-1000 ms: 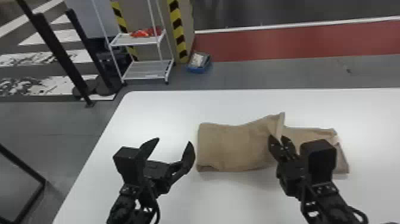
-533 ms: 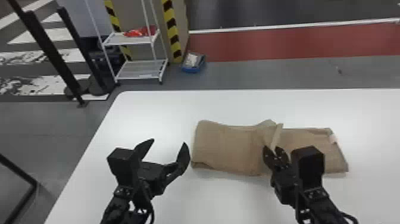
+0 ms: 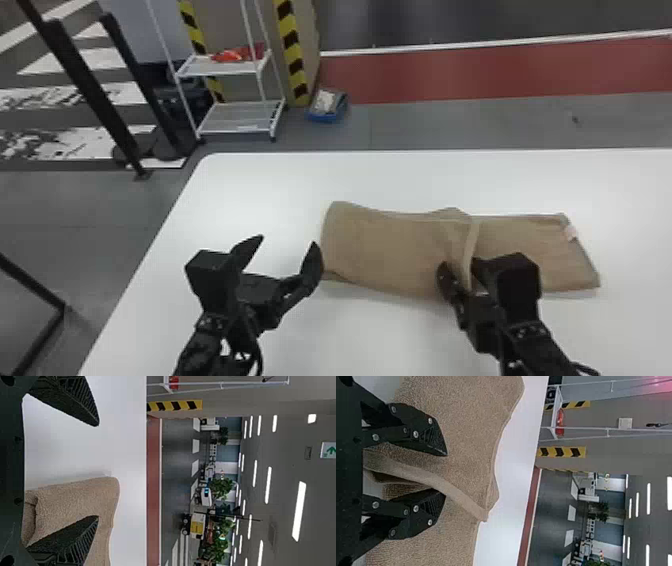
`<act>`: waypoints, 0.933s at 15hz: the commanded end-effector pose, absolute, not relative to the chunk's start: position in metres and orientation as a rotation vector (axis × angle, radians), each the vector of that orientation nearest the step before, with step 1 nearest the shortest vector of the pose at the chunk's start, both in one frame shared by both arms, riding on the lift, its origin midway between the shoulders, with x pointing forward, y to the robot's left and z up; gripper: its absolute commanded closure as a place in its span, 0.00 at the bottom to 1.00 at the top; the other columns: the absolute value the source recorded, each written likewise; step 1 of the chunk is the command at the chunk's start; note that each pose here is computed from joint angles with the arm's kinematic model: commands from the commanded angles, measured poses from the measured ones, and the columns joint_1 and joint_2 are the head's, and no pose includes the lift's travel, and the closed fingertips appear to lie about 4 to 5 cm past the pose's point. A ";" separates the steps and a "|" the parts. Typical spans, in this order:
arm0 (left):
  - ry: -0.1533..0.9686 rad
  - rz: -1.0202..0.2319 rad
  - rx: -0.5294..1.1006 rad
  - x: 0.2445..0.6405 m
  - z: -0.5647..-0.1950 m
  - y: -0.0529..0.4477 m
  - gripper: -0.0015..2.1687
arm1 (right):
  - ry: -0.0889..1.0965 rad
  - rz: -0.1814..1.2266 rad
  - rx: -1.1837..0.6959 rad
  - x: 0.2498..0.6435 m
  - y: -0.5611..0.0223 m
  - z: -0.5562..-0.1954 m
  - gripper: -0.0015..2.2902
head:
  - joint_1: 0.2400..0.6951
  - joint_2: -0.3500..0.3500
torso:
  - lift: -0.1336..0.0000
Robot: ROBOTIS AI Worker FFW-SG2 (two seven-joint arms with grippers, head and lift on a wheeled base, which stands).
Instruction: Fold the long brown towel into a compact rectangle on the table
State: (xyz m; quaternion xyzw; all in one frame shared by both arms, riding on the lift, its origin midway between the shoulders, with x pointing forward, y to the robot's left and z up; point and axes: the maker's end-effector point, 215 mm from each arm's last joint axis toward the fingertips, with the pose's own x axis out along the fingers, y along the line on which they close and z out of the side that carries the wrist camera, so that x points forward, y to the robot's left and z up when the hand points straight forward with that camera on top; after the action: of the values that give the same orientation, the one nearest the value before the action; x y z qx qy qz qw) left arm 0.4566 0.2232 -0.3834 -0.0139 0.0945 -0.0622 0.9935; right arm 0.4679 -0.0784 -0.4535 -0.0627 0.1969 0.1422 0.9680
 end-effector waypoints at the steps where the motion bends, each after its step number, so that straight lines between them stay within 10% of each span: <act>1: 0.193 -0.124 -0.030 0.455 -0.385 0.223 0.02 | 0.414 0.285 -0.136 0.470 -0.081 -0.457 0.56 | 1.00 0.75 | 0.09; 14: 0.200 -0.131 -0.031 0.454 -0.390 0.222 0.02 | 0.311 0.279 -0.087 0.479 -0.099 -0.395 0.59 | 1.00 0.75 | 0.09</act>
State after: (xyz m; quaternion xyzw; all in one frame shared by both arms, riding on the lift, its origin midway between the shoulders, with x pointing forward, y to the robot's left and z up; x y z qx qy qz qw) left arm 0.4542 0.2218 -0.3896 -0.0147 0.1001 -0.0662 0.9927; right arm 0.4730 -0.0852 -0.4110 -0.0528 0.1655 0.1473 0.9737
